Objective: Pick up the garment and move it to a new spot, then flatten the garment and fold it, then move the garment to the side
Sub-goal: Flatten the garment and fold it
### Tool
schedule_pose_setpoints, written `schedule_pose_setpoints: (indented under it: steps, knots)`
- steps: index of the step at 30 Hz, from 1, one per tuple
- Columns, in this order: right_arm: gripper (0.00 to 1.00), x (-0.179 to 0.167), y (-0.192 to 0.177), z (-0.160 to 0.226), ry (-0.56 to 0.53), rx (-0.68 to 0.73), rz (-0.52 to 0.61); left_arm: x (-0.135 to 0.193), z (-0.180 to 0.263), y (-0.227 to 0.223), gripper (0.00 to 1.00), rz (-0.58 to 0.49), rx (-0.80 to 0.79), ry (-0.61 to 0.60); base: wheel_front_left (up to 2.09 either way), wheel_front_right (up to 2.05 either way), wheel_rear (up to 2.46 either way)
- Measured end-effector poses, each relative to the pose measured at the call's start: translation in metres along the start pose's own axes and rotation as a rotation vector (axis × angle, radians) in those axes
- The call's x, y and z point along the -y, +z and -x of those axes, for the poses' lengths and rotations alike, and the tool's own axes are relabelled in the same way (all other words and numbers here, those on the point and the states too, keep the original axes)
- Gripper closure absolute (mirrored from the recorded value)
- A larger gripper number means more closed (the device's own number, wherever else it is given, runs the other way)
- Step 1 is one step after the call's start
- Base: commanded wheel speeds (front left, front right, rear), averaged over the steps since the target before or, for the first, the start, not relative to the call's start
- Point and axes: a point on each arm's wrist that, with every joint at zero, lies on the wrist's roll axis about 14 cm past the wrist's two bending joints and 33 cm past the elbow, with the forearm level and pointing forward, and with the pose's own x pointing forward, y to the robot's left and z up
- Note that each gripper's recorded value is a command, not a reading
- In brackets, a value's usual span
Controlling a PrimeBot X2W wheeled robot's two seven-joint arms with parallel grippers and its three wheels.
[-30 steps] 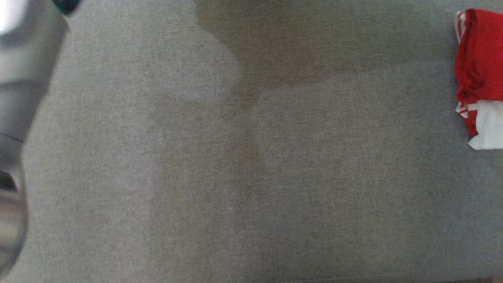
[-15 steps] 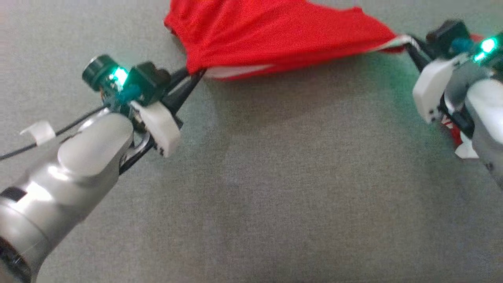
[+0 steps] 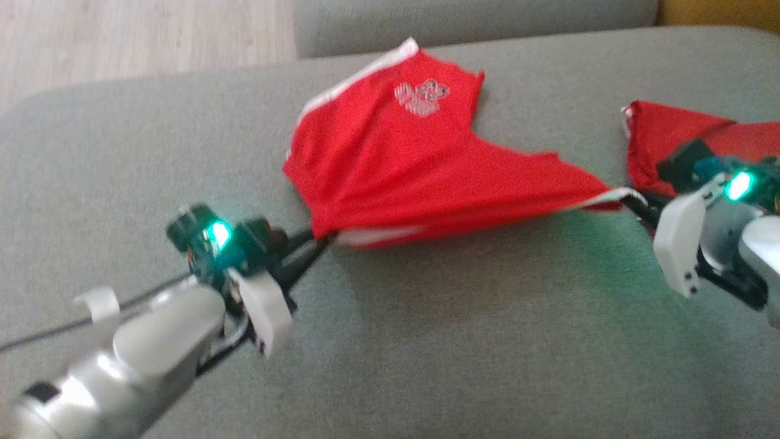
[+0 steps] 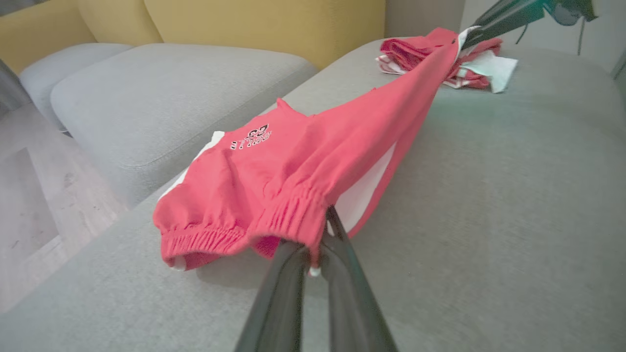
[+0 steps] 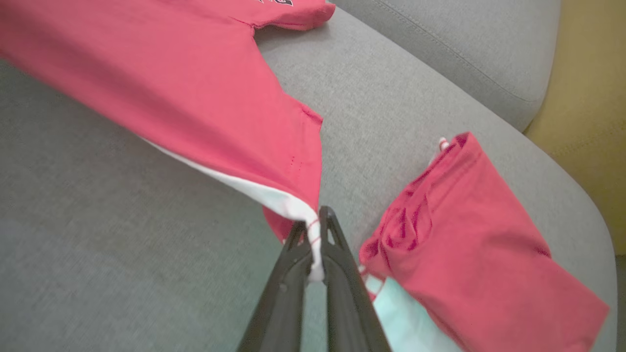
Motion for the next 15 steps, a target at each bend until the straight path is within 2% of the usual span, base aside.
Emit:
schedule_pose_setpoints:
  steps: [9, 15]
  knots:
    - [1.00, -0.006, -0.024, 0.061, -0.001, -0.017, -0.011, 0.065, 0.024, 0.006, 1.00, 0.032, 0.010, -0.072, 0.00, 0.00, 0.00]
    - [1.00, -0.003, -0.027, 0.075, -0.007, -0.006, -0.035, 0.089, 0.034, 0.015, 1.00, 0.070, 0.028, -0.095, 0.00, 0.00, 0.00]
